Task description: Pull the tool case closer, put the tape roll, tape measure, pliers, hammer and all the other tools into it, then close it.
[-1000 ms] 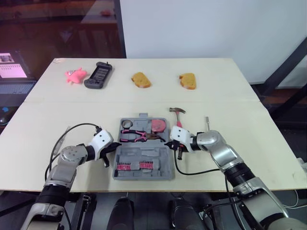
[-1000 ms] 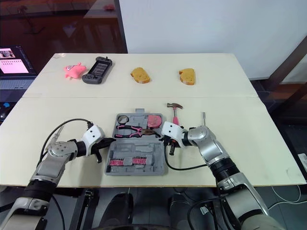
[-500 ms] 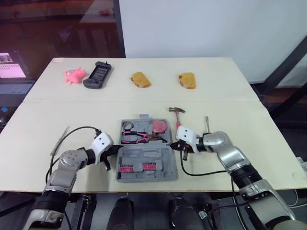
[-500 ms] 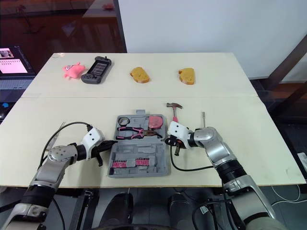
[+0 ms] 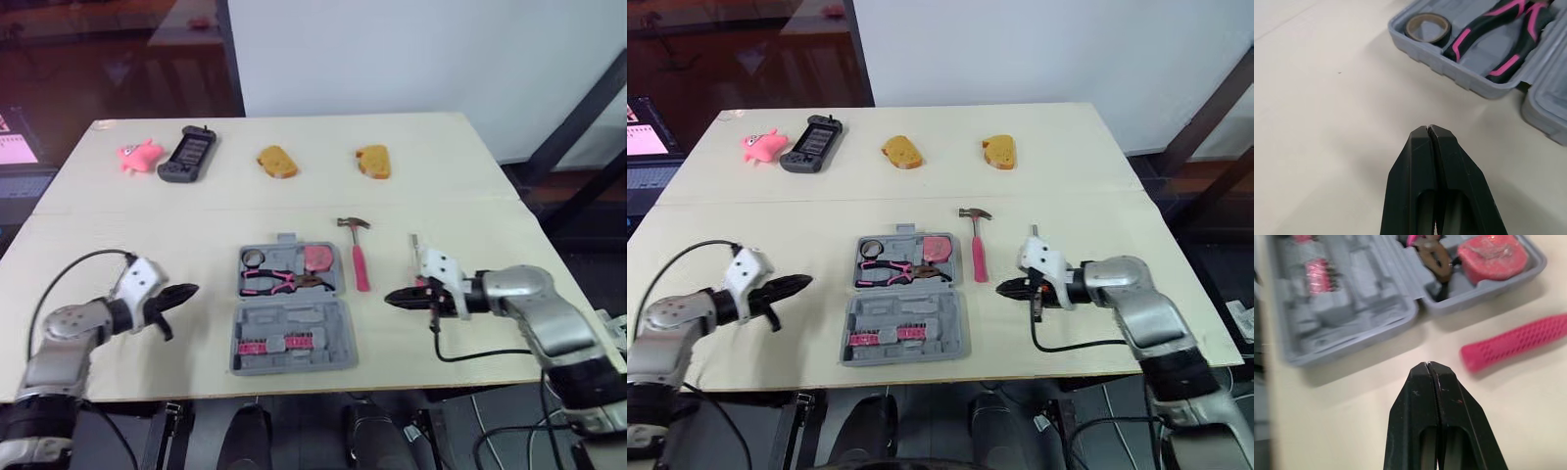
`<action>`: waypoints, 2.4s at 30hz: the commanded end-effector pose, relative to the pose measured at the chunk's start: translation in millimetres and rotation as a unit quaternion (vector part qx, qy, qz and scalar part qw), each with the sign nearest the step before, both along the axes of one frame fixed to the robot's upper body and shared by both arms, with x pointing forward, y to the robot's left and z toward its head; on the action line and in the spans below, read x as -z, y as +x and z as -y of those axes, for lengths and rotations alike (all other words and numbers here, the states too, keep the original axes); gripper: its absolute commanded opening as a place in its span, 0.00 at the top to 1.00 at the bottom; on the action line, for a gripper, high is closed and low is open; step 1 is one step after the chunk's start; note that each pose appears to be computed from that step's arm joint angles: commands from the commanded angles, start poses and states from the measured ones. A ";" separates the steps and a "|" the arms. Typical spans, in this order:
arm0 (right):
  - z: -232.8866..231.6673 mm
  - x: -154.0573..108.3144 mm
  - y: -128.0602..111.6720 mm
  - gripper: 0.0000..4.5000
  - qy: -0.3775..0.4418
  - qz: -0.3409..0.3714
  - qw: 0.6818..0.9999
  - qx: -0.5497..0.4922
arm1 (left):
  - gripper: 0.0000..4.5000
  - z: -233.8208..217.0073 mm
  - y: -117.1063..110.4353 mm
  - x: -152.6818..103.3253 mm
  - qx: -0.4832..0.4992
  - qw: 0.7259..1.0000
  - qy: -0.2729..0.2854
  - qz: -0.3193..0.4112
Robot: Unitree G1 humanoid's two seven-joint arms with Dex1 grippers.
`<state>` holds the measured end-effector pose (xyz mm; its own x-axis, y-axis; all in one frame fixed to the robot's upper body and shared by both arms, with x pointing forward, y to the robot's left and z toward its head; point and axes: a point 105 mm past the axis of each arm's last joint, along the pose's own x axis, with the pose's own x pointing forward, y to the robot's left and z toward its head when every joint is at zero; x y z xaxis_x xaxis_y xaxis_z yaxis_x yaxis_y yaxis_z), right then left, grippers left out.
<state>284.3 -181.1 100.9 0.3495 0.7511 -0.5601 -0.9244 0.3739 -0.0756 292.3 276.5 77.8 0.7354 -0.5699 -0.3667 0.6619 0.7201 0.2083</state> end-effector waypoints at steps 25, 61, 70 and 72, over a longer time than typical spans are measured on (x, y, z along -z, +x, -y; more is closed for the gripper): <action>139.0 -61.3 -26.5 0.01 0.069 0.078 0.975 0.197 | 0.00 -139.5 -82.0 -67.9 -0.174 0.984 -0.009 0.050; -104.9 -140.3 -13.0 0.01 0.167 0.008 0.958 -0.235 | 0.00 -109.9 -185.0 -31.1 -0.420 0.900 -0.072 0.094; -102.8 -135.8 -18.3 0.01 0.166 0.051 0.967 -0.186 | 0.00 -156.3 -110.0 -57.1 -0.402 0.912 -0.029 0.070; -102.4 -132.8 -17.7 0.01 0.162 0.057 0.970 -0.171 | 0.00 -163.6 -100.0 -56.5 -0.403 0.913 -0.026 0.055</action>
<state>269.5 -77.5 221.3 0.0617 0.9606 -0.2709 -0.9976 0.0507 -0.0472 191.9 433.3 138.2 0.9657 0.1486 -0.2131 -0.1084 0.9759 0.1893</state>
